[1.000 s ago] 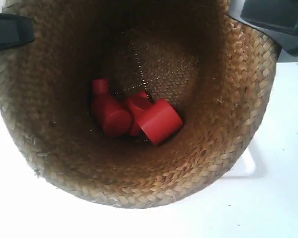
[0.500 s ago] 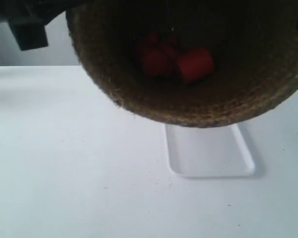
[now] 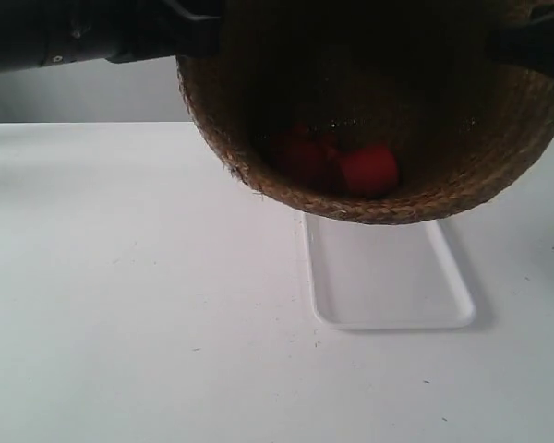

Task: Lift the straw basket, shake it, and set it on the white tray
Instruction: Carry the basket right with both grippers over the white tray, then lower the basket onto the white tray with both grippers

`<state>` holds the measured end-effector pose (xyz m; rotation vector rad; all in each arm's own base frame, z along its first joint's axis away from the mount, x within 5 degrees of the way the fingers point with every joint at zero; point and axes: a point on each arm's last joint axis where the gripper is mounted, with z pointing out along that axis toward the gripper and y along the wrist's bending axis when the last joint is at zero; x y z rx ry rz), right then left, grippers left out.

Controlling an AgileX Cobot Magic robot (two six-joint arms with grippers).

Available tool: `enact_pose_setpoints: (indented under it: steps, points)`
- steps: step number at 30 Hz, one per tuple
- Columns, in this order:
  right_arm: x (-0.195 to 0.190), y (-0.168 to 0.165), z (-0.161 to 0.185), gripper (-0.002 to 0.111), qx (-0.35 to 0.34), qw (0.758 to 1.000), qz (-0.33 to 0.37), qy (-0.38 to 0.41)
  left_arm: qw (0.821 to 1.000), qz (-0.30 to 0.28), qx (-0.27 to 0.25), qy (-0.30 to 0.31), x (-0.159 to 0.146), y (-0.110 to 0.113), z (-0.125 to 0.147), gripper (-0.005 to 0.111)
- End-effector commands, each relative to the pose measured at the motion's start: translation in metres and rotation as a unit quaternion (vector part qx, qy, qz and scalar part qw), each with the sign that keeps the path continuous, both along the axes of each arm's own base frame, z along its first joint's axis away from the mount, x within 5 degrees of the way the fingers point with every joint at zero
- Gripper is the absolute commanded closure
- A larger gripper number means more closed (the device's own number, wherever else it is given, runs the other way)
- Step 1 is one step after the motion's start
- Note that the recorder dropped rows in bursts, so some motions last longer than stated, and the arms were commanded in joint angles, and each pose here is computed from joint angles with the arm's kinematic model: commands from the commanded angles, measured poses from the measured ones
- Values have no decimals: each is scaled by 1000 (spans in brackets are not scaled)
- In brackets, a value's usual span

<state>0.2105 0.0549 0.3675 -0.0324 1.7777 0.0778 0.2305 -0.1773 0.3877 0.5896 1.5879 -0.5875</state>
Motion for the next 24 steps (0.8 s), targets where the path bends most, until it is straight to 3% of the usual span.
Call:
enact_pose_setpoints:
  steps: [1, 7, 12, 17, 19, 24]
  points:
    - [12, -10, 3, 108, -37, 983, -90, 152, 997, -9, -60, 41, -1, -2, 5, 107]
    - [6, -15, 18, 108, -41, 968, -111, 223, 986, -46, -76, 140, 9, -20, -35, 107]
    - [12, -12, 4, 108, -26, 955, -75, 285, 969, -73, -26, 233, 17, -23, -75, 107]
    - [34, -10, -11, 108, -52, 950, -76, 297, 958, -66, 16, 280, 25, -10, -72, 107]
    - [40, -8, -12, 108, -58, 955, -72, 282, 962, -58, 38, 264, 31, -7, -67, 107]
    - [47, -15, -9, 108, -79, 959, -102, 252, 968, -74, 27, 240, 38, -14, -44, 107]
